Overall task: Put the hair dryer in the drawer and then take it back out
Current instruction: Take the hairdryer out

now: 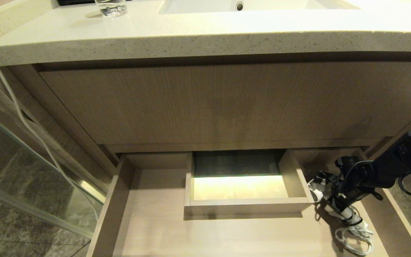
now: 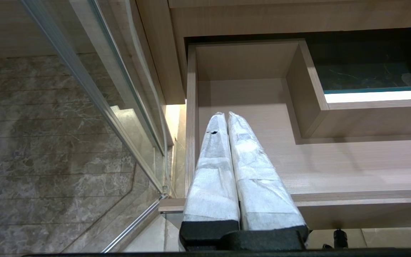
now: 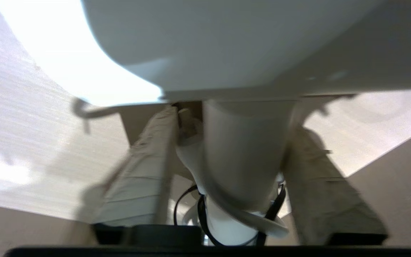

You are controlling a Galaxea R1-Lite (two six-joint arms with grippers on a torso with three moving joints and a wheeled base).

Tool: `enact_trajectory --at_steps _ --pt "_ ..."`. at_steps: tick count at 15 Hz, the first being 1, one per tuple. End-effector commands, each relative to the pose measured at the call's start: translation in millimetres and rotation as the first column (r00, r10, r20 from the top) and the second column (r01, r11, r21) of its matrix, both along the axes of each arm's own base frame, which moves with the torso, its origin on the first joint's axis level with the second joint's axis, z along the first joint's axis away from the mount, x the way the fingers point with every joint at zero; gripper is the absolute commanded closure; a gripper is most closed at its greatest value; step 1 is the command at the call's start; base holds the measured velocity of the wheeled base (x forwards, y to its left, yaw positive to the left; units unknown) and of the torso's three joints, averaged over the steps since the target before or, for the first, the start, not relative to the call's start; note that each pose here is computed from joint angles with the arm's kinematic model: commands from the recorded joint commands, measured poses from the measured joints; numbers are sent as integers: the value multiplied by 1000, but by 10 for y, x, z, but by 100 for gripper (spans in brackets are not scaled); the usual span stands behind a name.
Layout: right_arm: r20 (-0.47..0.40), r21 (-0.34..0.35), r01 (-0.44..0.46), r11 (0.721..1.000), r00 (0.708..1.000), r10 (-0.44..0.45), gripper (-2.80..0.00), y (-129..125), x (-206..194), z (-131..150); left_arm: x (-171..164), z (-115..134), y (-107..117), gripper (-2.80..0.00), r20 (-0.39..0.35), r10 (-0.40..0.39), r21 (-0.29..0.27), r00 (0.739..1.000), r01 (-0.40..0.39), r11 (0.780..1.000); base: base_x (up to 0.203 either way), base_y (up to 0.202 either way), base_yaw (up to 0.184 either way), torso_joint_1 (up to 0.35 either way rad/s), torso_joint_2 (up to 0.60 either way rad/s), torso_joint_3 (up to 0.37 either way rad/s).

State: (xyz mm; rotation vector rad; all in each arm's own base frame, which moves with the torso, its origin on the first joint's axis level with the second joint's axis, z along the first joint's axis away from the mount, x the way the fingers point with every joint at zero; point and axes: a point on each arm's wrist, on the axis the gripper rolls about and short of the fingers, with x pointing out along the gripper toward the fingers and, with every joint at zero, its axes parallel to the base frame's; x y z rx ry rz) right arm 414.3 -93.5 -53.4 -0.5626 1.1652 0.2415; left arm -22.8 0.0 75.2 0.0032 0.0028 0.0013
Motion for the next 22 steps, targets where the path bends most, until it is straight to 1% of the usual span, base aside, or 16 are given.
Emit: enact_trajectory --at_steps 1,5,10,13,16,19,22 --pt "16 -5 -9 1000 1000 9 0 3 -8 109 0 0 0 0 0 0 0 1000 0 1000 0 0 0 0 0 0" --pt "59 -14 -7 1000 998 8 0 -24 -93 433 0 0 0 0 0 0 0 1000 0 1000 0 0 0 0 0 0" --pt "83 -58 -54 997 995 58 0 -62 -198 675 0 0 0 0 0 0 0 1000 0 1000 0 0 0 0 0 0" --pt "92 -61 -52 997 994 57 0 -70 -249 757 0 0 0 0 0 0 0 1000 0 1000 0 0 0 0 0 0" --pt "120 -89 -61 994 990 71 0 -127 -281 906 0 0 0 0 0 0 0 1000 0 1000 0 0 0 0 0 0" --pt "124 -111 -65 992 989 79 0 -191 -437 1052 0 0 0 0 0 0 0 1000 0 1000 0 0 0 0 0 0" --pt "152 -130 -55 990 985 75 0 -229 -539 1225 0 1 0 0 1 0 0 1000 0 1000 0 0 0 0 0 0"
